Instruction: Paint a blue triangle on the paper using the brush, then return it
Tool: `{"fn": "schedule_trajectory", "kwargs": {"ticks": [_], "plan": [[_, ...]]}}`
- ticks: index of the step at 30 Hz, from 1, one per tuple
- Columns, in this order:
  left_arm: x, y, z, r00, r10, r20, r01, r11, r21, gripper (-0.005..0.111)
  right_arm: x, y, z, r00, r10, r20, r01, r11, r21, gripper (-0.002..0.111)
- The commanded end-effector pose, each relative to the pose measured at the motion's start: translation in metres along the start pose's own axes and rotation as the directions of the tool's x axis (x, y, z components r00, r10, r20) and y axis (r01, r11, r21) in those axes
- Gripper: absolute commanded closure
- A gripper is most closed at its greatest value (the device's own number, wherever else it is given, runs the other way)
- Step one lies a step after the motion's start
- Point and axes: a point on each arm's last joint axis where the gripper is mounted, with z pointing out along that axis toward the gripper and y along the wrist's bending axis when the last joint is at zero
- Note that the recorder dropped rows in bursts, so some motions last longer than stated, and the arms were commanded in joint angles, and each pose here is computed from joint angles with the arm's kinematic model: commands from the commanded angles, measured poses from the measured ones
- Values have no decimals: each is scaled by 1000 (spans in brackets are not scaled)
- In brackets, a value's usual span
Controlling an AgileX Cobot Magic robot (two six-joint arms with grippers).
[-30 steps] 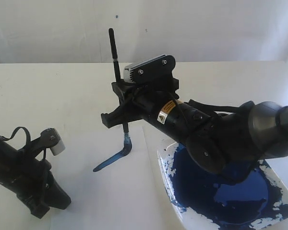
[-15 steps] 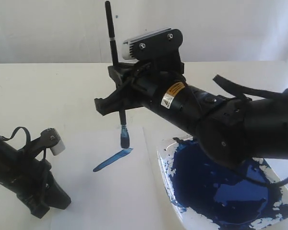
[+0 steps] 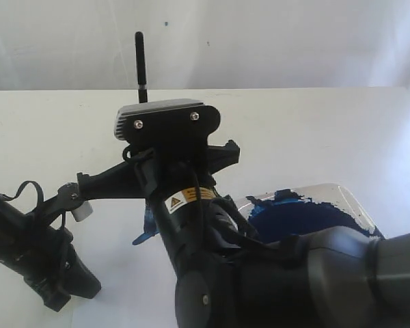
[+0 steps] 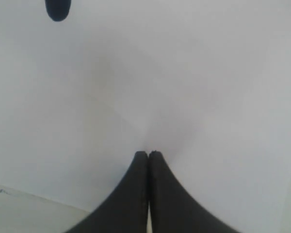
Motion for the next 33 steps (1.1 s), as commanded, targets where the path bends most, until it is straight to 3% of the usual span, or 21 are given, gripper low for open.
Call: {"fn": "schedule_trajectory", "kwargs": {"ticks": [1,33], "plan": [[1,-4,0,1000,3,-5,-3,1000,23,107,0,10,8,999,21,28,-20,1000,-5,108],[1,-4,0,1000,3,-5,-3,1000,25,107,18,19,17,999,12,-47,-13,1000,-18,108]]}}
